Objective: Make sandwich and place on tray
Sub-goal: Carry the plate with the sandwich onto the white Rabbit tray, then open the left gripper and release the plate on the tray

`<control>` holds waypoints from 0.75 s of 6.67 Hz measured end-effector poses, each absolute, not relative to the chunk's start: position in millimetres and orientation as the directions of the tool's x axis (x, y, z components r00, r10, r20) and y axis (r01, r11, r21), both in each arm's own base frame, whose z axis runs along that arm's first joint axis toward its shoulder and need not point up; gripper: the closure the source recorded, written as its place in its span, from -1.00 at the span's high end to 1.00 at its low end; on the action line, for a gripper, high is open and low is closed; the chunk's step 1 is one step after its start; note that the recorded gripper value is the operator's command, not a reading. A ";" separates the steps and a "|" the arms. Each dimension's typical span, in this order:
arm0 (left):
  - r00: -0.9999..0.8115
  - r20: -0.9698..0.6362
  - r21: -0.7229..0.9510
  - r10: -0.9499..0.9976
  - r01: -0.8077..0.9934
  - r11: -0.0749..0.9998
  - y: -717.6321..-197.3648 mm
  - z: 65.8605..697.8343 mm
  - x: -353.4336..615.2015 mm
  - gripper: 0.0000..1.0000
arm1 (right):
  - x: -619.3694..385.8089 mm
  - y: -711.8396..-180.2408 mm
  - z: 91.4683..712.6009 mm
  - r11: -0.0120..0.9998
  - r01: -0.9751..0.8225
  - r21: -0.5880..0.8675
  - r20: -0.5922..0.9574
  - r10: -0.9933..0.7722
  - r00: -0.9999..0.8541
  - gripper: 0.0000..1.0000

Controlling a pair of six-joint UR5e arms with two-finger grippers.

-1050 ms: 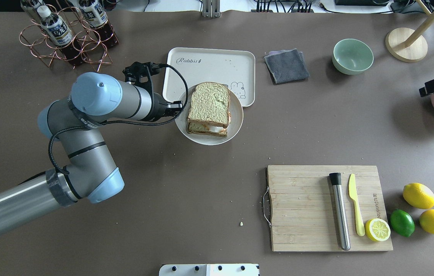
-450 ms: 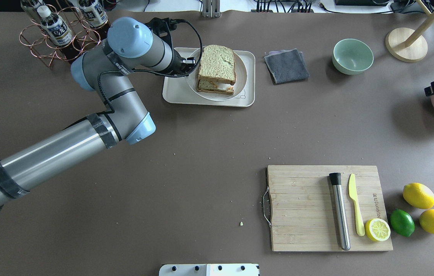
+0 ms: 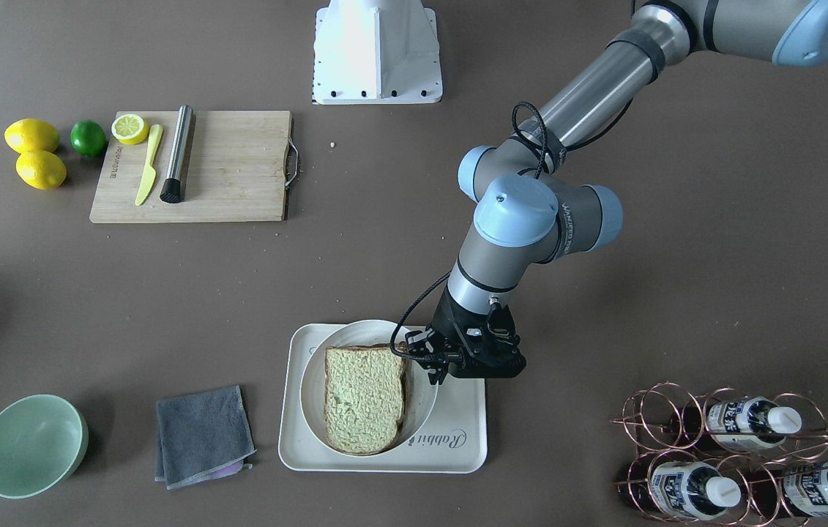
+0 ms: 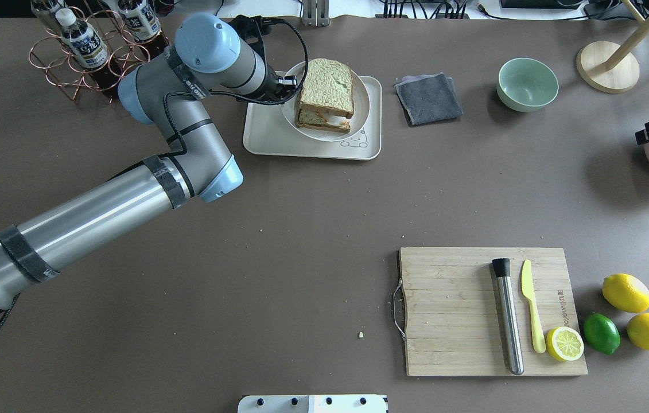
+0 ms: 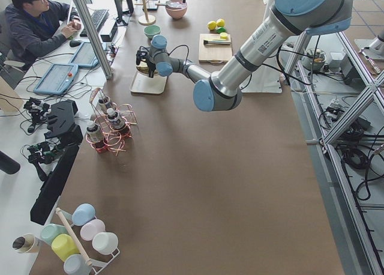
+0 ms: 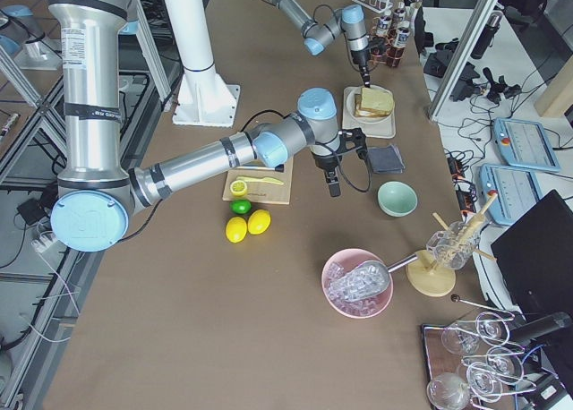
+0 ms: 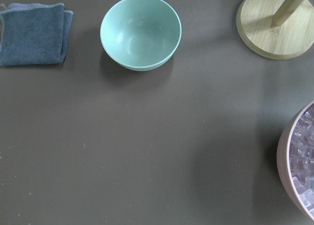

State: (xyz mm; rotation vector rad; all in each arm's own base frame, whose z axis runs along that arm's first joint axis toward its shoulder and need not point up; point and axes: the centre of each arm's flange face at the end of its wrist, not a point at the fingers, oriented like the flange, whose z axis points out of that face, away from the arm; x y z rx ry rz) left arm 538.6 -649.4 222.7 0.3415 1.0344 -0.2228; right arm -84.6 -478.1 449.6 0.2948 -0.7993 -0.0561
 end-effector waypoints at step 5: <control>0.507 -0.862 0.204 -0.001 0.349 0.915 -641.8 221.7 545.4 0.93 | -82.5 -477.5 450.7 0.959 -0.063 0.277 0.703 -0.158 0.694 1.00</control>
